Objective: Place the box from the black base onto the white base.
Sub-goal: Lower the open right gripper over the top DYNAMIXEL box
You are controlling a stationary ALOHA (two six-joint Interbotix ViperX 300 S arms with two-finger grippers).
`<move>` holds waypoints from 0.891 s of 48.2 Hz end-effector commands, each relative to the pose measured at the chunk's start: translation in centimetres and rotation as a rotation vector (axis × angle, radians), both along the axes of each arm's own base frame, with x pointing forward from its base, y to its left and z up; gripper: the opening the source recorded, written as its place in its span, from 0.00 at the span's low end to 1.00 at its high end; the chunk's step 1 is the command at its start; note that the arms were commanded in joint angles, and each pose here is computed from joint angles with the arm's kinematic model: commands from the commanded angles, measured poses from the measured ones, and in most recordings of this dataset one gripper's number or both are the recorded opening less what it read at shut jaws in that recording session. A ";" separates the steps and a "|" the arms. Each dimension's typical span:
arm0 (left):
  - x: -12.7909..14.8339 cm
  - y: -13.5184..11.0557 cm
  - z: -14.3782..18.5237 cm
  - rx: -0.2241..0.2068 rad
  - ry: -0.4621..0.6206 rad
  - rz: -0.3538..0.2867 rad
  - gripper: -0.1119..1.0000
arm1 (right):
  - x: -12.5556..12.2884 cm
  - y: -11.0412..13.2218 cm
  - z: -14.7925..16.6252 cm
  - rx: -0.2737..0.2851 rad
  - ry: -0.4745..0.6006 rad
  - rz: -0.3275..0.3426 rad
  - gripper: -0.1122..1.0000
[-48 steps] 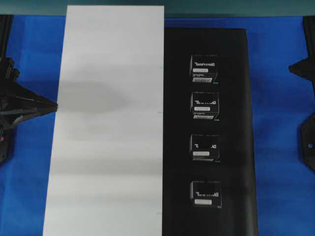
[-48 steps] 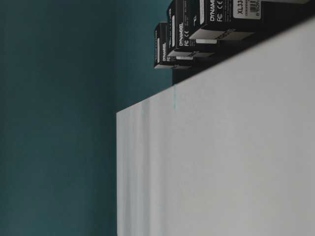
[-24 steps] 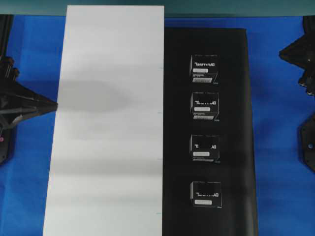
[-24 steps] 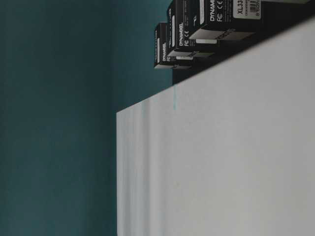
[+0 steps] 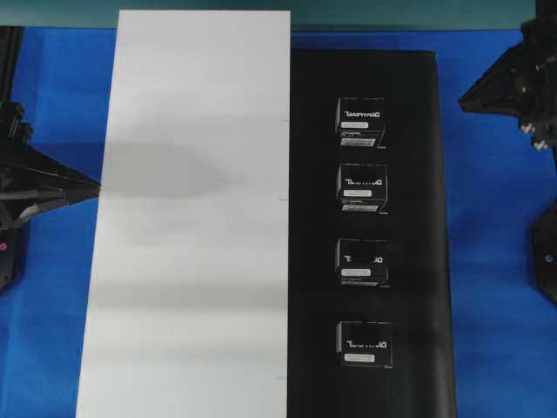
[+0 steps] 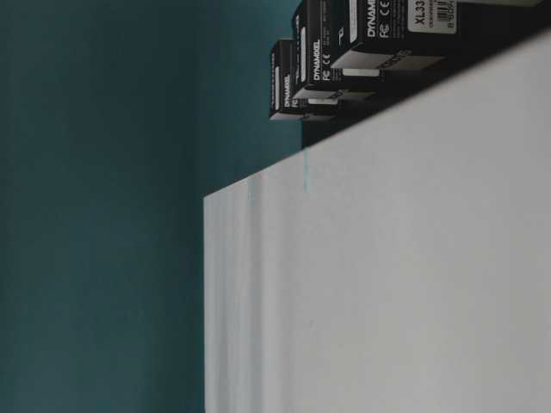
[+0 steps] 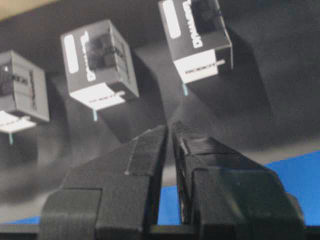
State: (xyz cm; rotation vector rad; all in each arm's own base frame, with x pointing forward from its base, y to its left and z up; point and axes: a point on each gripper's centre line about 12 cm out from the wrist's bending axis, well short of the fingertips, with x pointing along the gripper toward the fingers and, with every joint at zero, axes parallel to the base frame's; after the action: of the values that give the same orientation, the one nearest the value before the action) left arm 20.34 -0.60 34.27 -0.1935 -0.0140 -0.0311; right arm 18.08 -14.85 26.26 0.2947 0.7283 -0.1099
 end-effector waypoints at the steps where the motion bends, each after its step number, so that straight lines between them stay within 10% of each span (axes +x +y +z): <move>1: 0.1 0.0 1.1 -0.002 -0.029 -0.002 0.10 | 0.3 -1.0 -0.3 0.011 -0.001 0.022 0.24; 24: 0.3 0.0 1.0 -0.002 -0.021 -0.002 0.10 | 2.5 -4.0 -2.1 0.027 0.030 0.092 0.25; 43: 0.3 0.0 0.9 -0.002 -0.018 -0.002 0.10 | 3.4 -3.3 -4.2 -0.092 0.045 0.113 0.41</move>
State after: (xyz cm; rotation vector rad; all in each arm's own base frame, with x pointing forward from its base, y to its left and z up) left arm 20.51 -0.60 34.25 -0.1965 -0.0093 -0.0306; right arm 20.99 -18.16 22.26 0.1791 0.7872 -0.0316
